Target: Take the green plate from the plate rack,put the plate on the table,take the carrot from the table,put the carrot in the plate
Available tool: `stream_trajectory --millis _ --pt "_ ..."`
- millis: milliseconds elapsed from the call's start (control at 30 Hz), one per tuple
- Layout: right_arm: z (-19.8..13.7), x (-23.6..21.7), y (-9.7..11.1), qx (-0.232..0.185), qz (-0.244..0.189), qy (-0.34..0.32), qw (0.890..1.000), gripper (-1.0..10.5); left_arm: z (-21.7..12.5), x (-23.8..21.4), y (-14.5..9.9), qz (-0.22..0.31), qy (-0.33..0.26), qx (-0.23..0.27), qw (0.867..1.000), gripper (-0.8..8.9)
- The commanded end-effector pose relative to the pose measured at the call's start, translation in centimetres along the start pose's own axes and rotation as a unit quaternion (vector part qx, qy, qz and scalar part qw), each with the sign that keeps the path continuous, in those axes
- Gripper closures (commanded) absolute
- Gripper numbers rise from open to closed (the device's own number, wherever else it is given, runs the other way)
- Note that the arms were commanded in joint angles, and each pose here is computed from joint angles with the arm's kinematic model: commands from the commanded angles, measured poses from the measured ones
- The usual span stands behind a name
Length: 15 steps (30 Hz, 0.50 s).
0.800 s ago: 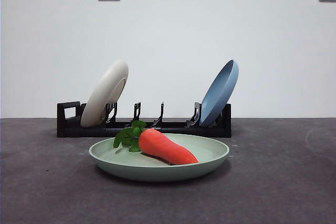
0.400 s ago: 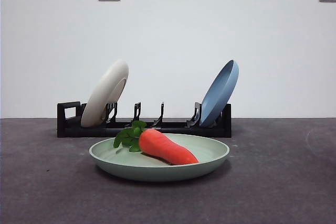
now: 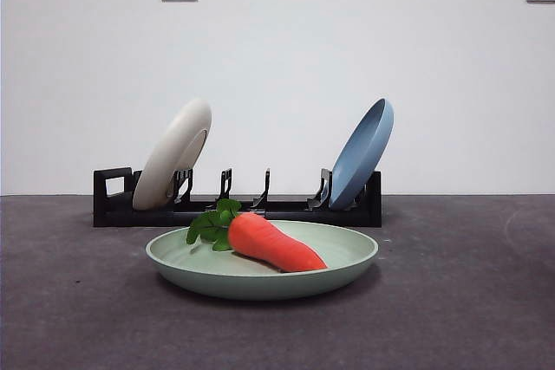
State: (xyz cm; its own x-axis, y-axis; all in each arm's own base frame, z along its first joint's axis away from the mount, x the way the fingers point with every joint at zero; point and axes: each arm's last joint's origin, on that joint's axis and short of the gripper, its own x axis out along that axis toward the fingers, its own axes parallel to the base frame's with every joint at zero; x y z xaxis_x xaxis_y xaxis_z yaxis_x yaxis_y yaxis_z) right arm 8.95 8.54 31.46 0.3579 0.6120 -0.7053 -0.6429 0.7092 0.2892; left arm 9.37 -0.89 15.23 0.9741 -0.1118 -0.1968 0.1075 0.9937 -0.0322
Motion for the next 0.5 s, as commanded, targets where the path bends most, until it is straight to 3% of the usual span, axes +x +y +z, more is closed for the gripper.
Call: stream_trajectory --millis 33,467,500 --pt "0.0 0.0 0.0 0.002 0.000 -0.001 1.000 9.5 -0.4 0.1 0.0 0.001 0.005 -0.004 1.000 8.17" --pt "-0.3 -0.6 -0.1 -0.008 -0.006 -0.017 1.000 9.5 -0.4 0.1 0.0 0.001 0.005 -0.004 1.000 8.17" --pt "-0.4 -1.0 -0.2 -0.029 -0.012 -0.031 0.999 9.5 -0.4 0.1 0.0 0.001 0.005 -0.004 1.000 8.17"
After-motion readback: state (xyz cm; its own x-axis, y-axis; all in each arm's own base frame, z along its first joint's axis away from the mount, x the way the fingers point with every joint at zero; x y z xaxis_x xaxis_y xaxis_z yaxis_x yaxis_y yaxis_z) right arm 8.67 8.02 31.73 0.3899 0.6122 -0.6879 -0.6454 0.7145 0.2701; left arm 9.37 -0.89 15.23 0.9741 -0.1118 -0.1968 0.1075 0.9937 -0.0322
